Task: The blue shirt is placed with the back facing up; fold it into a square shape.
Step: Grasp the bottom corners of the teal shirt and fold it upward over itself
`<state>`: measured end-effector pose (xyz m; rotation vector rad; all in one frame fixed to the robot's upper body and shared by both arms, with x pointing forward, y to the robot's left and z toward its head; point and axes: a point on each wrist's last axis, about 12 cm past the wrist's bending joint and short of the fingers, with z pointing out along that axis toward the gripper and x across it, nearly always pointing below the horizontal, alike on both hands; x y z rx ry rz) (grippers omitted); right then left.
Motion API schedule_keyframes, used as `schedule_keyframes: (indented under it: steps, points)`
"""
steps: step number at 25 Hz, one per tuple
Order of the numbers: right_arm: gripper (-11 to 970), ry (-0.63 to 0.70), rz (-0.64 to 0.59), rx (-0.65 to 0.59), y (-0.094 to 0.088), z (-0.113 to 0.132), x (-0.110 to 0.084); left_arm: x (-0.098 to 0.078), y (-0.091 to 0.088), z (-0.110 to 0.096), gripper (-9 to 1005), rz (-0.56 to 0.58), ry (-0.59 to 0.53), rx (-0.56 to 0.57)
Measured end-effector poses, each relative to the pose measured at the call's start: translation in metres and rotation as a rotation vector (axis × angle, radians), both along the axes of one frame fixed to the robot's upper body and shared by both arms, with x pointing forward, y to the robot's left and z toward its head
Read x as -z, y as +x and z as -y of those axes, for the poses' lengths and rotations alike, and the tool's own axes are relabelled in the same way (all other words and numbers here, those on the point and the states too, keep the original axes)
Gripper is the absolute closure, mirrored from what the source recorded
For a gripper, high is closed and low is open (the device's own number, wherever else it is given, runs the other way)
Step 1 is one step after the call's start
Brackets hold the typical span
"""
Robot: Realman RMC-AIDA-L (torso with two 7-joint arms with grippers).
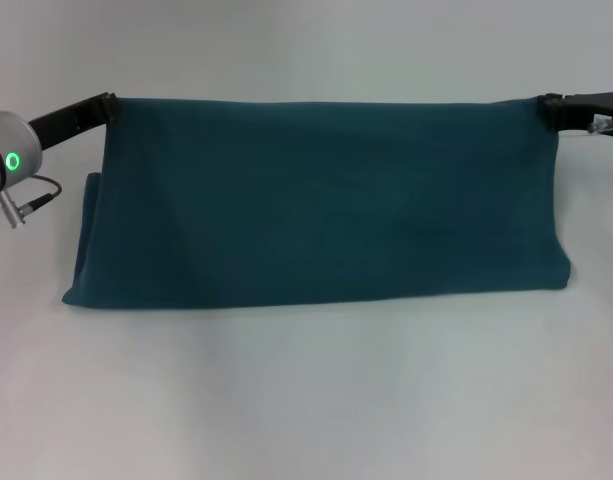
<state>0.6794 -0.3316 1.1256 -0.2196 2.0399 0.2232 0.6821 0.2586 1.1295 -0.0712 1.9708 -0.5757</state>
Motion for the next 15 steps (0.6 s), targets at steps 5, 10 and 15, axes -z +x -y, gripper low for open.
schedule_keyframes:
  steps: [5, 10, 15]
  points:
    - [921, -0.030, -0.003, 0.003, 0.0020, -0.0041, 0.0024, 0.0015, 0.0006, 0.0021, 997, -0.003, 0.002, -0.004]
    - [920, -0.031, -0.003, 0.003, 0.0021, -0.0044, 0.0025, 0.0013, 0.0019, 0.0044, 997, -0.004, 0.006, -0.005]
    - [921, -0.039, -0.010, 0.021, 0.0028, -0.0057, 0.0057, 0.0030, 0.0016, 0.0089, 997, -0.007, 0.010, -0.003]
